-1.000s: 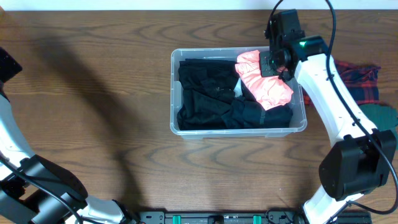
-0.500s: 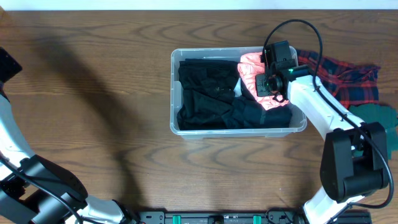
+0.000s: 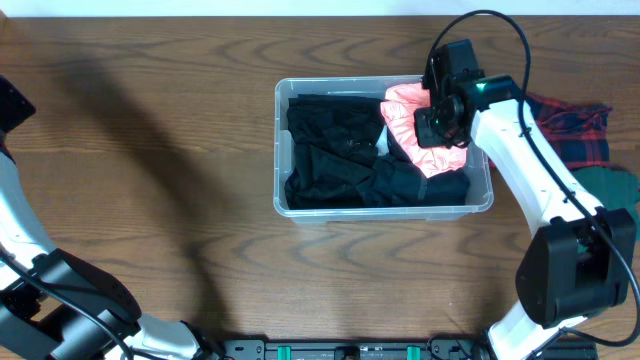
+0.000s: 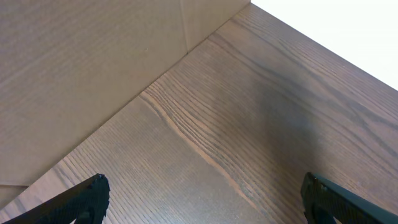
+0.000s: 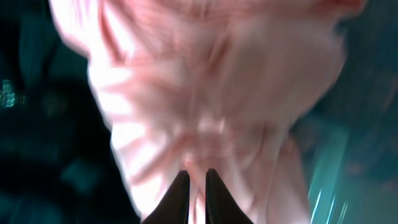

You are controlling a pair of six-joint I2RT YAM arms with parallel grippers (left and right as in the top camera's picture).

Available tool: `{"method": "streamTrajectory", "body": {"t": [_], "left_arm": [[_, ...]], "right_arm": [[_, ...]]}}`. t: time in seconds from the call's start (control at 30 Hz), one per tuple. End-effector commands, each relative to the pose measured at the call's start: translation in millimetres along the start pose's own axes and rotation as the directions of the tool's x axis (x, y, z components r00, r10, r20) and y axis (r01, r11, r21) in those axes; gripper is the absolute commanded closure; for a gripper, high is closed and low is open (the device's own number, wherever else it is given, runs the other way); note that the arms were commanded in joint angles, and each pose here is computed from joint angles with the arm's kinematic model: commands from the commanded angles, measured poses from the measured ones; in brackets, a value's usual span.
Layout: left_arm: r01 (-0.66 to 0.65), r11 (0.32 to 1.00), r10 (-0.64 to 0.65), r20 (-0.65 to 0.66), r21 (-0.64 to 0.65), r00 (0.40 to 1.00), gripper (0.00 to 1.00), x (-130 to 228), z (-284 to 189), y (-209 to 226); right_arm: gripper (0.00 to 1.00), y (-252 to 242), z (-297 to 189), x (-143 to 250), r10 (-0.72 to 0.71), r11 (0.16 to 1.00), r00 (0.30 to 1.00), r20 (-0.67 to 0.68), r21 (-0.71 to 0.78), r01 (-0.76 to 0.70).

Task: Pack container
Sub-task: 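Lower the pink garment into the bin's right side and release it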

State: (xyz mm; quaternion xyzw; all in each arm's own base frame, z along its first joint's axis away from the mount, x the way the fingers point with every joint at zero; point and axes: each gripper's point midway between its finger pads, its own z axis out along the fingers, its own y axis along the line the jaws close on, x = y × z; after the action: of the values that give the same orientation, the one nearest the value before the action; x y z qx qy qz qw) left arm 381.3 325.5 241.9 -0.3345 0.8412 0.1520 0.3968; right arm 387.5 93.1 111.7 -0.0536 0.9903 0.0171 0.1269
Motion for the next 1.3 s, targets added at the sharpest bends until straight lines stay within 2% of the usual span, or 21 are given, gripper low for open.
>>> {"method": "streamTrajectory", "body": {"t": [0.0,0.2,0.43,0.57,0.63,0.83,1.07,1.27], "left_arm": [[0.014,1.0,-0.014,0.011,-0.007,1.0,0.02,-4,-2,2],[0.014,1.0,-0.014,0.011,-0.007,1.0,0.02,-4,-2,2],[0.014,1.0,-0.014,0.011,-0.007,1.0,0.02,-4,-2,2],[0.014,1.0,-0.014,0.011,-0.007,1.0,0.02,-4,-2,2],[0.014,1.0,-0.014,0.011,-0.007,1.0,0.02,-4,-2,2],[0.014,1.0,-0.014,0.011,-0.007,1.0,0.02,-4,-2,2],[0.014,1.0,-0.014,0.011,-0.006,1.0,0.02,-4,-2,2],[0.014,1.0,-0.014,0.011,-0.007,1.0,0.02,-4,-2,2]], "right_arm": [[0.91,13,-7,13,-0.015,0.998,0.999,-0.041,-0.063,0.012],[0.86,15,16,44,-0.016,0.996,0.991,-0.13,-0.086,0.004],[0.8,13,62,63,-0.003,0.996,0.995,-0.103,-0.089,-0.007],[0.79,12,76,72,0.011,0.996,0.995,-0.098,-0.088,-0.019],[0.82,12,74,71,0.011,0.996,0.995,-0.099,-0.088,-0.019],[0.85,15,29,43,-0.006,0.995,0.998,-0.059,-0.095,0.0],[0.84,22,-43,-19,-0.045,0.992,0.989,0.14,-0.114,0.061],[0.84,26,-48,-46,-0.04,0.99,0.969,0.245,-0.121,0.072]]}}
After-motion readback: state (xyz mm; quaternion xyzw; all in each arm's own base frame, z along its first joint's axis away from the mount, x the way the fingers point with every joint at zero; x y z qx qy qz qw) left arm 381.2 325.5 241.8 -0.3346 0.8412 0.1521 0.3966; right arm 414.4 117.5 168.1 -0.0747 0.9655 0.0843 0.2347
